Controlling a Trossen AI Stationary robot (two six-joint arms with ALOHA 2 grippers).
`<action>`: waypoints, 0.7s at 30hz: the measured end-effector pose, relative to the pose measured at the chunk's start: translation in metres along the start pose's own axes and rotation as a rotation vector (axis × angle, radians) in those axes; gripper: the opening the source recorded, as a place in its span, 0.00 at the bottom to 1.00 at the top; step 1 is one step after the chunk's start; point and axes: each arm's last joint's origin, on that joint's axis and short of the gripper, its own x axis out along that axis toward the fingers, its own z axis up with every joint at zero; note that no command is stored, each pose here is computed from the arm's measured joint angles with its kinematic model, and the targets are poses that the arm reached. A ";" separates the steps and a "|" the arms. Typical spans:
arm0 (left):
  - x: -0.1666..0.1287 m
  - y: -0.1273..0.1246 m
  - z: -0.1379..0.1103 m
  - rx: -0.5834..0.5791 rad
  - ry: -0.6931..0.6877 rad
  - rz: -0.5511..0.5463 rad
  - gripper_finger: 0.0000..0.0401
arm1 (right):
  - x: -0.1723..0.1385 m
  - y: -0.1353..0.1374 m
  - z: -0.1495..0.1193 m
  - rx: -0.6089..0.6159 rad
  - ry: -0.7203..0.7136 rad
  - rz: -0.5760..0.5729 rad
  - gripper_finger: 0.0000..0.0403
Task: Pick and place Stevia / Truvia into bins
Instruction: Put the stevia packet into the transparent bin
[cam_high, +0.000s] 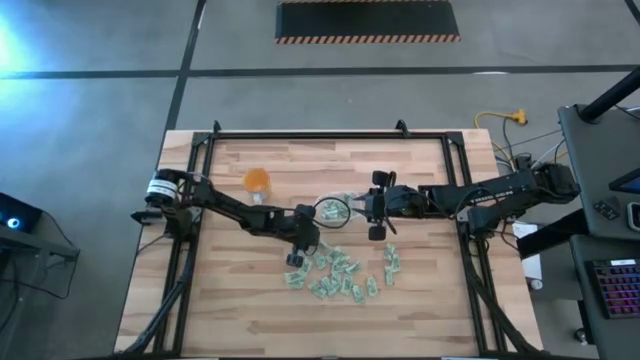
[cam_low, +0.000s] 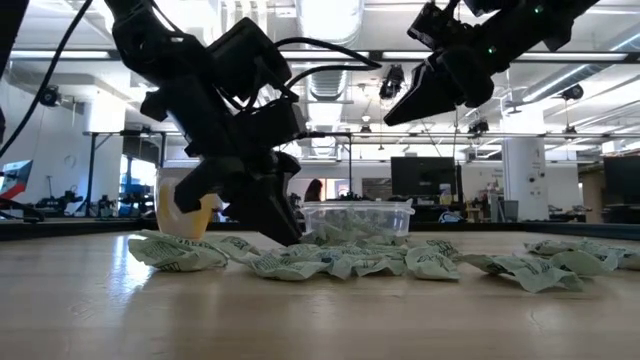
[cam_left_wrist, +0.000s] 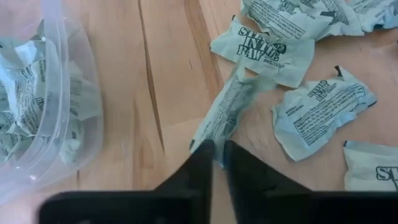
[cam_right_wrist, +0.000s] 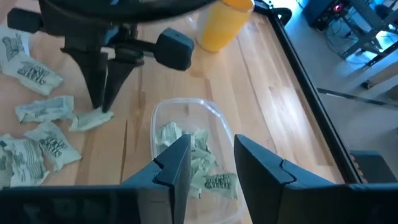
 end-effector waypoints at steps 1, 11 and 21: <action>0.000 0.000 0.000 0.004 0.000 0.000 0.02 | 0.000 0.000 -0.001 -0.001 0.008 0.002 0.27; -0.023 0.000 0.009 0.016 0.030 0.008 0.00 | -0.006 0.003 -0.022 0.073 0.236 0.031 0.24; -0.049 0.015 0.036 0.031 -0.122 0.485 0.00 | -0.017 0.011 -0.044 0.341 0.497 0.098 0.20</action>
